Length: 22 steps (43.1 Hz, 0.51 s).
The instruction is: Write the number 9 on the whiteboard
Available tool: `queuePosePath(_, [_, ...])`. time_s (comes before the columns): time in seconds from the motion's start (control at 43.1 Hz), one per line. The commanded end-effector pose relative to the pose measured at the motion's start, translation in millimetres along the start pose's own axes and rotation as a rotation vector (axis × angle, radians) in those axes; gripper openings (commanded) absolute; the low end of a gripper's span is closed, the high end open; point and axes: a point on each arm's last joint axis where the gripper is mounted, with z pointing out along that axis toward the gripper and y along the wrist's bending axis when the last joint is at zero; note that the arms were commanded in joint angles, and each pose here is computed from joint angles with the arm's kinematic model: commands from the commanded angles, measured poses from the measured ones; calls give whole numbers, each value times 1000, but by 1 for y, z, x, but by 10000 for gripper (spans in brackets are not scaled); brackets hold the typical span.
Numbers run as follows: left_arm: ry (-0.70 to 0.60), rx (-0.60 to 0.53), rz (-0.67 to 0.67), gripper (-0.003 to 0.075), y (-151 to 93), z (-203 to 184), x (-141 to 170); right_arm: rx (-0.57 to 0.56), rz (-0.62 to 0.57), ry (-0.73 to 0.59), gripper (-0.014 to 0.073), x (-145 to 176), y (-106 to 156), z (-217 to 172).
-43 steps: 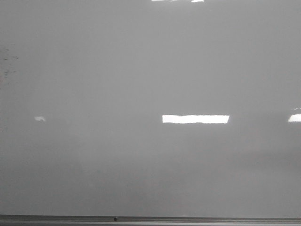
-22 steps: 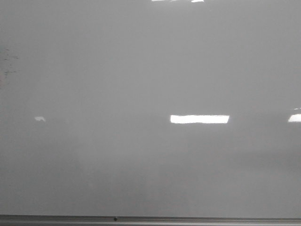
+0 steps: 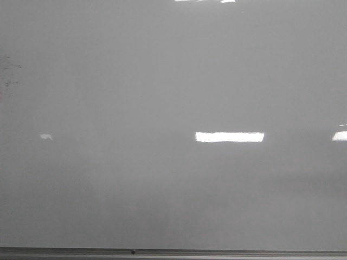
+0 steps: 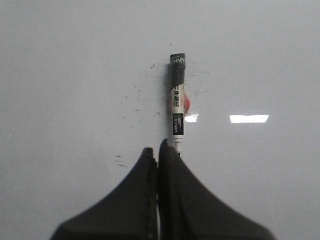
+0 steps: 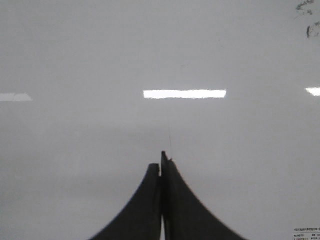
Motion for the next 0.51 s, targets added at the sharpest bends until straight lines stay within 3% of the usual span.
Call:
queuePosePath(0.0, [-103, -9, -10, -19, 1, -2, -8, 8, -9, -103, -69, -9, 0, -2])
queuePosePath(0.162, [-112, -10, -10, -19, 1, -2, -9, 8, -8, -114, -69, -10, 0, -2])
queuePosePath(0.302, [-197, -16, -18, -19, 1, -3, -16, 4, 14, -205, -69, -25, 0, -5])
queuePosePath(0.394, [-332, -22, -28, -19, 2, -9, -39, -3, 12, -223, -69, -47, 2, -14])
queuePosePath(0.487, [-380, -19, -28, -19, 2, -18, -67, -12, 9, -222, -69, -72, 4, -26])
